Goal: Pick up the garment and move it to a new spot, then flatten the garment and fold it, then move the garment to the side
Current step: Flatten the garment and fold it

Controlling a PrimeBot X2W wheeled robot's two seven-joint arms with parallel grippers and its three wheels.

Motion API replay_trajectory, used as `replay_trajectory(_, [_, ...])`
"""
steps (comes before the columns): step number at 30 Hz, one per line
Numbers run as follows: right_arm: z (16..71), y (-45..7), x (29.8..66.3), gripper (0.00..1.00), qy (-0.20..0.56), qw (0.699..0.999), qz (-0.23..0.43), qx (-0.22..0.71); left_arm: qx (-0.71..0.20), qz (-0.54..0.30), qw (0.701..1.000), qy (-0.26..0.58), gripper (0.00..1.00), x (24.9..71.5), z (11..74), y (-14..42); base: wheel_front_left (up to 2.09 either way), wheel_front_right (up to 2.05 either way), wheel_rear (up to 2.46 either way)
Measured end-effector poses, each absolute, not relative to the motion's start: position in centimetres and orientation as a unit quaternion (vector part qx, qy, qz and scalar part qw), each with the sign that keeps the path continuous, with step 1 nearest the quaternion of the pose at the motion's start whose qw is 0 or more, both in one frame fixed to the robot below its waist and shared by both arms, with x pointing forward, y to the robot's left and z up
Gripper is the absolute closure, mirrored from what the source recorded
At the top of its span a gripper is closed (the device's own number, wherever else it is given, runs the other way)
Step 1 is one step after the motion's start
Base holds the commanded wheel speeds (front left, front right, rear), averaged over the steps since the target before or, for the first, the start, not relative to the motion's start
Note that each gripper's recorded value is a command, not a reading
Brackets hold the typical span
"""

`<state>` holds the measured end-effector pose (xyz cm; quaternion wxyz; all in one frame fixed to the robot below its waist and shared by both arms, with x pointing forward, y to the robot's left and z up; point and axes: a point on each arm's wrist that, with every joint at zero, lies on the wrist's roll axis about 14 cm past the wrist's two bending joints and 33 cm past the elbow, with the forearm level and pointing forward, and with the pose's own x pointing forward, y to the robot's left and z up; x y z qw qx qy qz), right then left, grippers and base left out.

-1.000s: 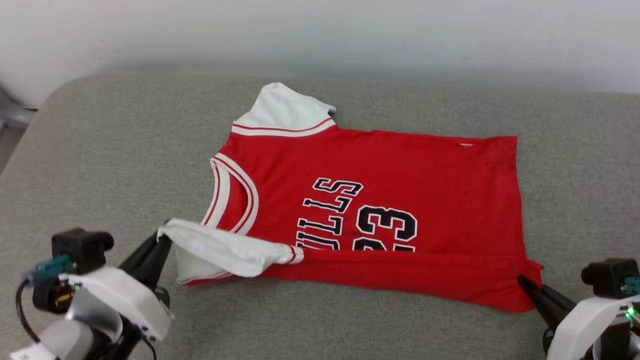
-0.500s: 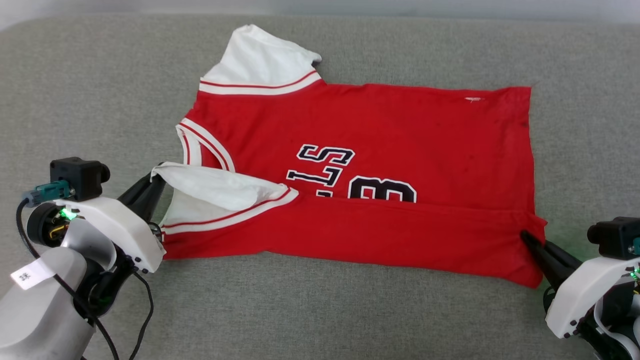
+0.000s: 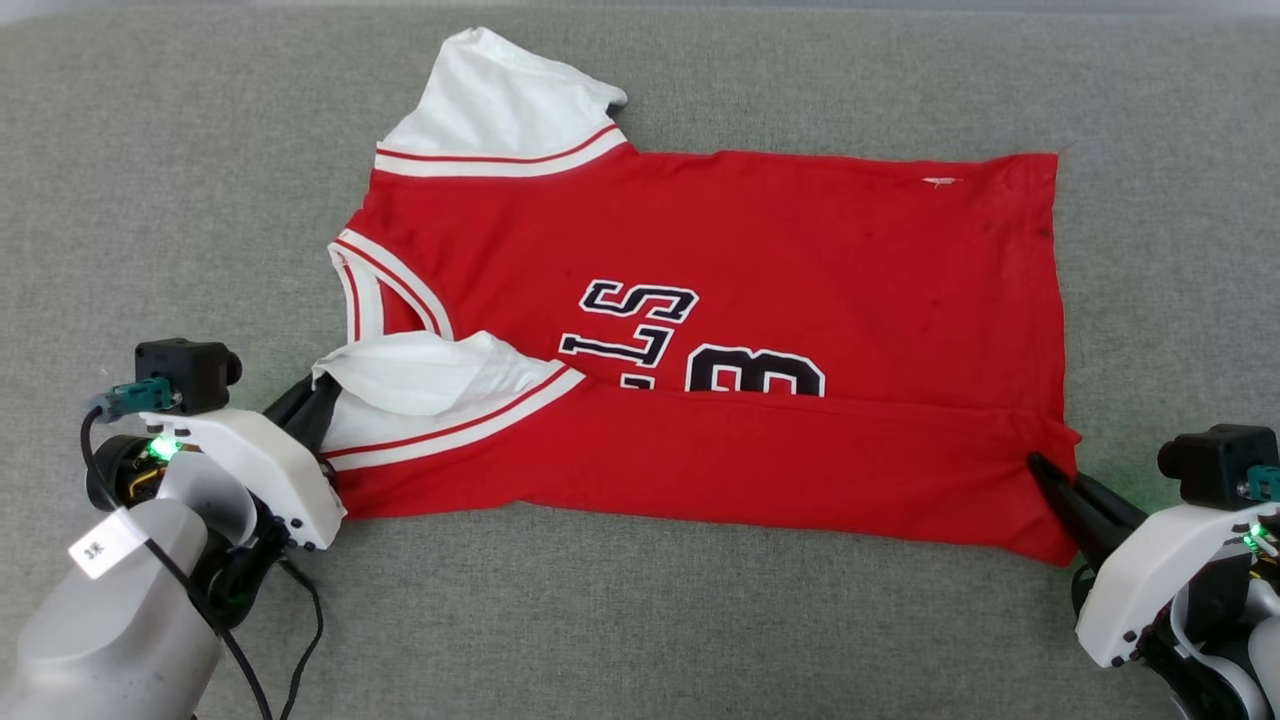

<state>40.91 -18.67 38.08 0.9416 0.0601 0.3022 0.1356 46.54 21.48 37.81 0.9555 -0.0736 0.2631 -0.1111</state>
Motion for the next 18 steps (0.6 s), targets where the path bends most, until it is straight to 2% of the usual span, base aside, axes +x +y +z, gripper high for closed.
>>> replay_trajectory(1, [38.2,-18.7,40.9,1.00,0.300,0.942,0.135,0.061,-0.074,-0.110,0.956,0.262,0.84,46.6,38.0,21.6,0.00,0.00,0.00])
replay_trajectory(2, [38.4,-18.6,40.9,0.61,0.298,0.943,0.134,0.063,-0.074,-0.109,0.956,0.261,0.16,46.6,38.1,21.6,0.00,0.00,0.00])
replay_trajectory(3, [38.7,-18.5,40.9,0.00,0.294,0.944,0.134,0.065,-0.071,-0.108,0.958,0.255,0.00,46.6,38.5,21.7,0.00,0.00,0.00])
replay_trajectory(11, [41.9,-17.7,41.1,0.00,0.250,0.955,0.142,0.069,-0.043,-0.111,0.970,0.212,0.00,47.1,43.0,23.0,0.00,0.00,0.00])
replay_trajectory(18, [44.0,-16.7,40.9,0.00,0.223,0.960,0.153,0.067,-0.029,-0.122,0.966,0.224,0.00,46.4,46.5,23.8,0.00,0.00,0.00])
